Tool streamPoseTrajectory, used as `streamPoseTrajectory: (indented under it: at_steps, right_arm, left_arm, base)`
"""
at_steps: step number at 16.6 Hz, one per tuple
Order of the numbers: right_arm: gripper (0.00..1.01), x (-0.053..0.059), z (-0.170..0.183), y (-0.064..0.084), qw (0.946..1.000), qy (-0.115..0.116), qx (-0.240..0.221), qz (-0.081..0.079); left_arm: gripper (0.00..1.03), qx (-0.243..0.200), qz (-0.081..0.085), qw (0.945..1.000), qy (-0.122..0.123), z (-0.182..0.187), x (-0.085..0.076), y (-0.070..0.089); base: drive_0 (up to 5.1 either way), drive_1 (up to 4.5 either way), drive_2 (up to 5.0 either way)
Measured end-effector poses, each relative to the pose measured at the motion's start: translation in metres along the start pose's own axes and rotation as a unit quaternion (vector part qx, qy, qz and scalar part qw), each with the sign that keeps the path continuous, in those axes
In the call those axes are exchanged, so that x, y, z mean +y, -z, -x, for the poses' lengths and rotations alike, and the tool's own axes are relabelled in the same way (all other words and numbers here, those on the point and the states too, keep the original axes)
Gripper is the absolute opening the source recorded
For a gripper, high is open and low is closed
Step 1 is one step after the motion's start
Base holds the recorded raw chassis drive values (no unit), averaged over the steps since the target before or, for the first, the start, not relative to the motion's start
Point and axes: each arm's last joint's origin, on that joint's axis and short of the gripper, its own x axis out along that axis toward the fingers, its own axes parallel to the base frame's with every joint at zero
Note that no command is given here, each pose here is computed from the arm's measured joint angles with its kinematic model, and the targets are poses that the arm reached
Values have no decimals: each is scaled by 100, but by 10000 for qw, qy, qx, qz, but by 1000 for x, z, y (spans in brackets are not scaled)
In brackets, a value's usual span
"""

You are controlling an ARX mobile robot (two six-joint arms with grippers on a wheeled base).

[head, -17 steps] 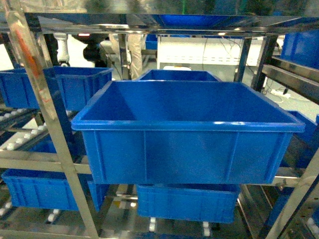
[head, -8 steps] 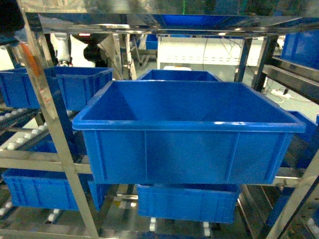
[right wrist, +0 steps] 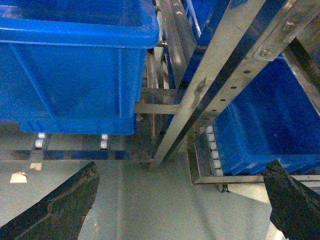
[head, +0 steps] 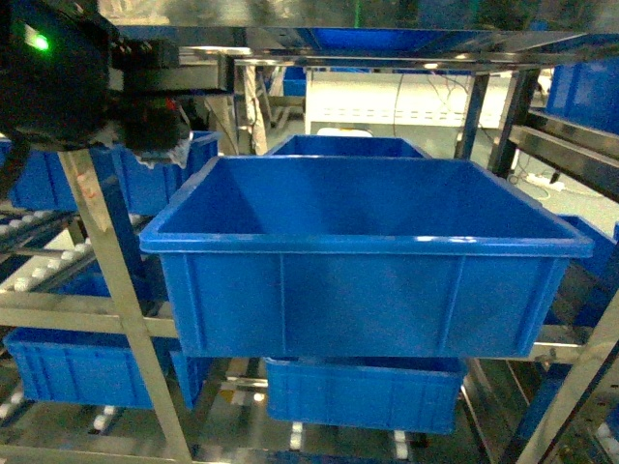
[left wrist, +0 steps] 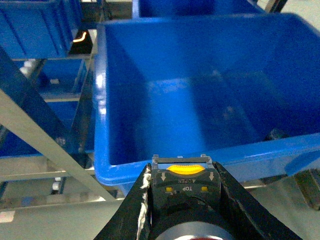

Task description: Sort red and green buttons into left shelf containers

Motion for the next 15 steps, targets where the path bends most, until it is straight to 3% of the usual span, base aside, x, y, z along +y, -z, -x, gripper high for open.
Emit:
streamPoseTrajectory:
  at_steps: [3, 5, 7, 10, 13, 15]
  right_arm:
    - [98, 0, 0, 0, 10000, 0, -2, 0]
    - [98, 0, 0, 0, 10000, 0, 0, 0]
    - [98, 0, 0, 0, 10000, 0, 0, 0]
    - [98, 0, 0, 0, 10000, 0, 0, 0]
    - [98, 0, 0, 0, 10000, 0, -2, 0]
    - [98, 0, 0, 0, 10000, 0, -2, 0]
  left_arm:
    - [28, 292, -237, 9991, 194, -32, -14, 5]
    - [28, 366, -316, 9988, 68, -48, -21, 7]
    - [28, 360, -285, 9989, -41, -64, -23, 8]
    - [28, 417, -48, 9987, -278, -85, -15, 10]
    - [28, 345, 444, 9967, -580, -100, 3, 11]
    - [28, 454, 573, 9951, -669, -109, 8, 14]
  base:
    - [0, 0, 0]
    - [0, 0, 0]
    - [0, 0, 0]
    - [0, 0, 0]
    - [0, 0, 0]
    - [0, 0, 0]
